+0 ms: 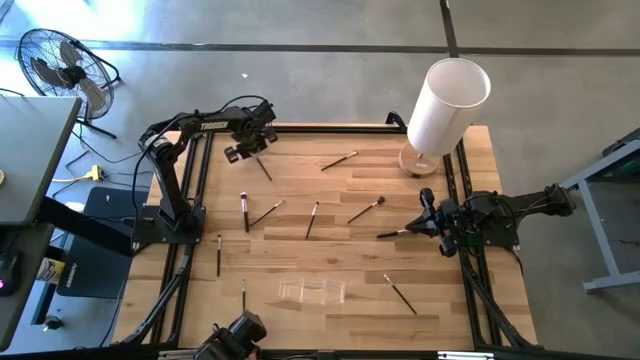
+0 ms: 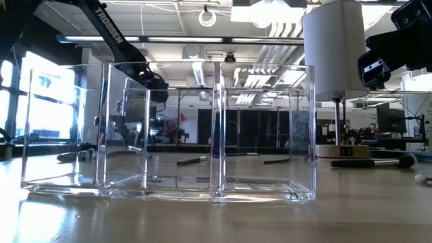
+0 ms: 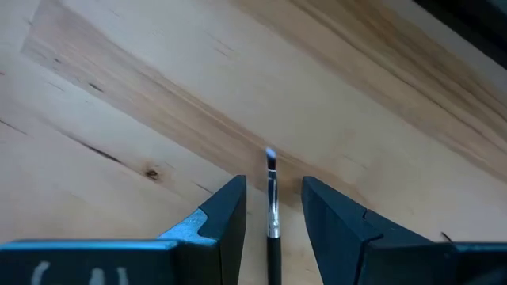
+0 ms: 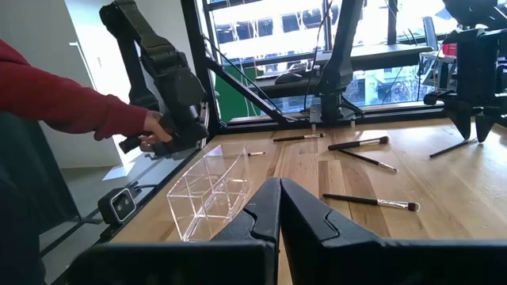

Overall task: Put items in baskets/containers
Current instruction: Put the black eyeshadow brush into the transparent organizer

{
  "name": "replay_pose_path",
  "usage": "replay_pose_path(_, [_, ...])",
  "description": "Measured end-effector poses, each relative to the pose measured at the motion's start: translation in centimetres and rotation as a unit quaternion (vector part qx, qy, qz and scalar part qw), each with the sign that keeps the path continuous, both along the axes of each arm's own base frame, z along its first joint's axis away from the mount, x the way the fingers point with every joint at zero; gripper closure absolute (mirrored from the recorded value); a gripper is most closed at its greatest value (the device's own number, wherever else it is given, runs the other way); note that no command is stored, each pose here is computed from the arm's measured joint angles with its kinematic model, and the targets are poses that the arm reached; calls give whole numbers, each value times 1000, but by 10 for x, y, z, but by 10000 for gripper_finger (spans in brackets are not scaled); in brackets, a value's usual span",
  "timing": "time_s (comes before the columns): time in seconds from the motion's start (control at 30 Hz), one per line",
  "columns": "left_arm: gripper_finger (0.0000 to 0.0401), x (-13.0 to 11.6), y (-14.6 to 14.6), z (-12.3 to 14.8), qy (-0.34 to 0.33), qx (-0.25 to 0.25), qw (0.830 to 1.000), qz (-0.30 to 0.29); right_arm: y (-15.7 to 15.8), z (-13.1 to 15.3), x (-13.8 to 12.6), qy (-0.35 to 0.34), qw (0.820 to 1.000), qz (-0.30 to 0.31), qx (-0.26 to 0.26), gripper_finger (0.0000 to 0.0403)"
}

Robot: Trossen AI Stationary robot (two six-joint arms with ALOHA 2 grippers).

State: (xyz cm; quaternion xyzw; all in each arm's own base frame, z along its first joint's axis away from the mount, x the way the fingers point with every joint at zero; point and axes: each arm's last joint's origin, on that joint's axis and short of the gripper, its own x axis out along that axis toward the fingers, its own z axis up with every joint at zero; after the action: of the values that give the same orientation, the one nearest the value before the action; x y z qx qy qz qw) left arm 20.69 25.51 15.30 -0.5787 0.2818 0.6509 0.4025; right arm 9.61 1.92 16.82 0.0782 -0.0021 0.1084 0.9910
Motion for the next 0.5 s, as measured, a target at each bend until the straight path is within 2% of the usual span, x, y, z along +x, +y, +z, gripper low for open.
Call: replay_pose_path(0.5, [279,-1,1,1,19,20,1000,4,0,0,0,0,1000,0,0,398])
